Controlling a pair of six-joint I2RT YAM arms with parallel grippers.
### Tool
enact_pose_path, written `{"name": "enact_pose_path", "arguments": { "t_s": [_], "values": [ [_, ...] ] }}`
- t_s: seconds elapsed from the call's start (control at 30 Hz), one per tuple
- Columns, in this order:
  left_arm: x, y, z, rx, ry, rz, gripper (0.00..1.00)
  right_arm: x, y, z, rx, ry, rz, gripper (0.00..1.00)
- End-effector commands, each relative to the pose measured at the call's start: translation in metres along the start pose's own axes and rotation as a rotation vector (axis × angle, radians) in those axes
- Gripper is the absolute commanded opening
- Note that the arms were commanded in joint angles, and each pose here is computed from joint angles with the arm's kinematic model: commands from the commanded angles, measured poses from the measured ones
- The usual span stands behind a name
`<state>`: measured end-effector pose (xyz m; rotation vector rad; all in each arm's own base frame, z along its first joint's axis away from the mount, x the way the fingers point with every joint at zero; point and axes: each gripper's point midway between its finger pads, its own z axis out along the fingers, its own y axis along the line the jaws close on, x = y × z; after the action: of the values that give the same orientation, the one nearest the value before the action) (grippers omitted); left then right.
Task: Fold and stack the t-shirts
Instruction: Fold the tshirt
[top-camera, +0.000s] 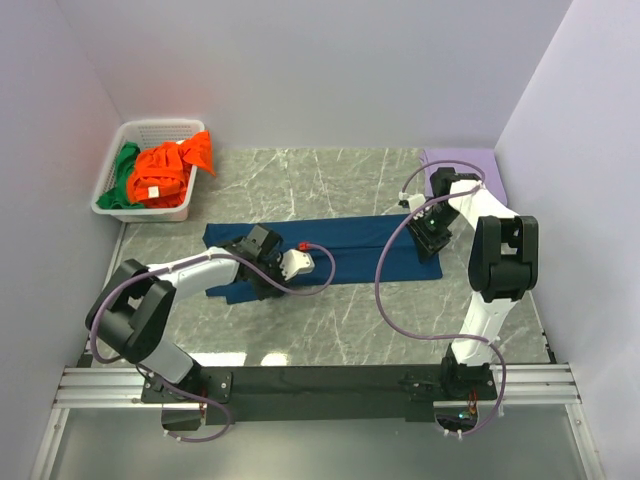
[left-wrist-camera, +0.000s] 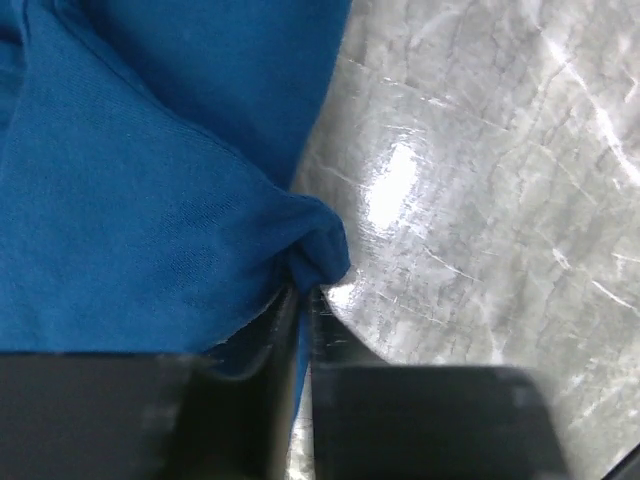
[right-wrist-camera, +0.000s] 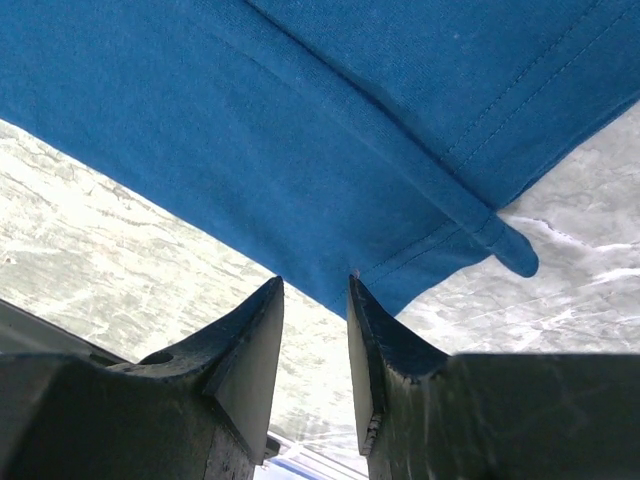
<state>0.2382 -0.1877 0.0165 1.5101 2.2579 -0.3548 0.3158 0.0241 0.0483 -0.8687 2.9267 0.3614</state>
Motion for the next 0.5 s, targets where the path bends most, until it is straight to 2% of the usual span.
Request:
{"name": "enact_pose_path", "arguments": {
  "t_s": [0.0,0.03,0.17,0.3,0.47],
  "values": [
    [0.019,-0.021,0.005,0.098,0.065,-0.01,0.05,-0.005,-0.005,-0.008,0.016,-0.012,0.001,0.39],
    [0.02,-0.023,-0.002,0.108,0.07,-0.011,0.01,-0.006,-0.005,-0.008,0.017,-0.013,-0.001,0.39],
    [0.009,-0.012,-0.028,0.131,0.044,-0.043,0.01,-0.006,-0.005,-0.007,0.017,-0.011,-0.006,0.38],
    [-0.01,0.025,-0.055,0.084,-0.011,-0.04,0.01,-0.007,-0.006,-0.006,0.015,-0.012,-0.006,0.37],
    [-0.023,0.077,-0.066,0.008,-0.045,-0.059,0.01,-0.008,-0.008,-0.004,0.015,-0.012,-0.006,0.37]
  ]
}}
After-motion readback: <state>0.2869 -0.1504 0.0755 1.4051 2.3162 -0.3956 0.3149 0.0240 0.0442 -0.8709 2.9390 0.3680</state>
